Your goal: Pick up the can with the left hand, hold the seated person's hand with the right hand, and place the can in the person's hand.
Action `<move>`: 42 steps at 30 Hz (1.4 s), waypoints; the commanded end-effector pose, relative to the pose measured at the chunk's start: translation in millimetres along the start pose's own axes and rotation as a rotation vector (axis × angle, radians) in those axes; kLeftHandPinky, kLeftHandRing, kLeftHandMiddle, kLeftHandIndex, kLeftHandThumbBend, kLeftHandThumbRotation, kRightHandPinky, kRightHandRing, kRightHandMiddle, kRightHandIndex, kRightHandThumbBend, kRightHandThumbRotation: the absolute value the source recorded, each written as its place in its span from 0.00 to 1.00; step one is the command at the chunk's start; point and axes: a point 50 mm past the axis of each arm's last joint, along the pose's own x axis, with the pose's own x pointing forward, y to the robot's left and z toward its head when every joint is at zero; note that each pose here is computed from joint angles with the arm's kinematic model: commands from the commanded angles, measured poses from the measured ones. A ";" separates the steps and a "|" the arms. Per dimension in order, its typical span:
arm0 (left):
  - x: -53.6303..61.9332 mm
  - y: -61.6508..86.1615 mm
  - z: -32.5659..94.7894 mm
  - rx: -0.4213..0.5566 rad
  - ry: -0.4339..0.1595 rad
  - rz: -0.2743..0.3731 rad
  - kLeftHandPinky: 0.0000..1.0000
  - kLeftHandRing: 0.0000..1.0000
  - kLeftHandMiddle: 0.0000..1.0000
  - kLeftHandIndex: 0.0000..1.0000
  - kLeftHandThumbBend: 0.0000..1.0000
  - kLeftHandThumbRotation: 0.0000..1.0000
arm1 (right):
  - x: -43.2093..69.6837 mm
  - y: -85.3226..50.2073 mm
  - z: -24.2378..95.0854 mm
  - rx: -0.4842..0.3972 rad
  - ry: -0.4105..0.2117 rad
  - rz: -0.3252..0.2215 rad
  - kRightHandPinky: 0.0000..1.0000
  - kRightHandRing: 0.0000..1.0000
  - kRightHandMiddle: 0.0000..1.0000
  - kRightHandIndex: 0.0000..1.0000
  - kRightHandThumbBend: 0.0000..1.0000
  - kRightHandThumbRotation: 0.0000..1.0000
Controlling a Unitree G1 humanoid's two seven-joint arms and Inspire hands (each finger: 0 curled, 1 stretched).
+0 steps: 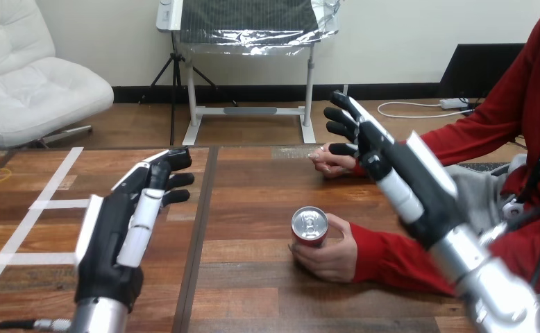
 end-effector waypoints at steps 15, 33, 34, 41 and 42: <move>-0.4 -2.1 36.2 0.004 -0.222 0.003 0.59 0.66 0.71 0.69 0.54 0.85 | -14.5 36.4 14.4 0.188 -0.156 -0.106 1.00 1.00 1.00 1.00 1.00 1.00; 6.7 -12.4 40.8 -0.026 -0.269 0.008 0.57 0.65 0.71 0.68 0.48 0.87 | -22.8 41.5 21.1 0.211 -0.165 -0.088 1.00 1.00 1.00 0.99 0.97 1.00; 7.4 -12.9 40.7 -0.031 -0.272 0.009 0.57 0.66 0.71 0.68 0.48 0.87 | -23.0 41.4 21.2 0.212 -0.165 -0.088 1.00 1.00 1.00 0.99 0.97 1.00; 9.8 -14.4 41.3 -0.039 -0.287 0.013 0.56 0.65 0.71 0.68 0.48 0.88 | -22.6 40.6 21.7 0.217 -0.162 -0.090 1.00 1.00 1.00 0.98 0.95 1.00; 9.9 -14.5 41.3 -0.039 -0.288 0.014 0.55 0.65 0.70 0.68 0.48 0.88 | -22.6 40.6 21.7 0.217 -0.162 -0.090 1.00 1.00 1.00 0.98 0.95 1.00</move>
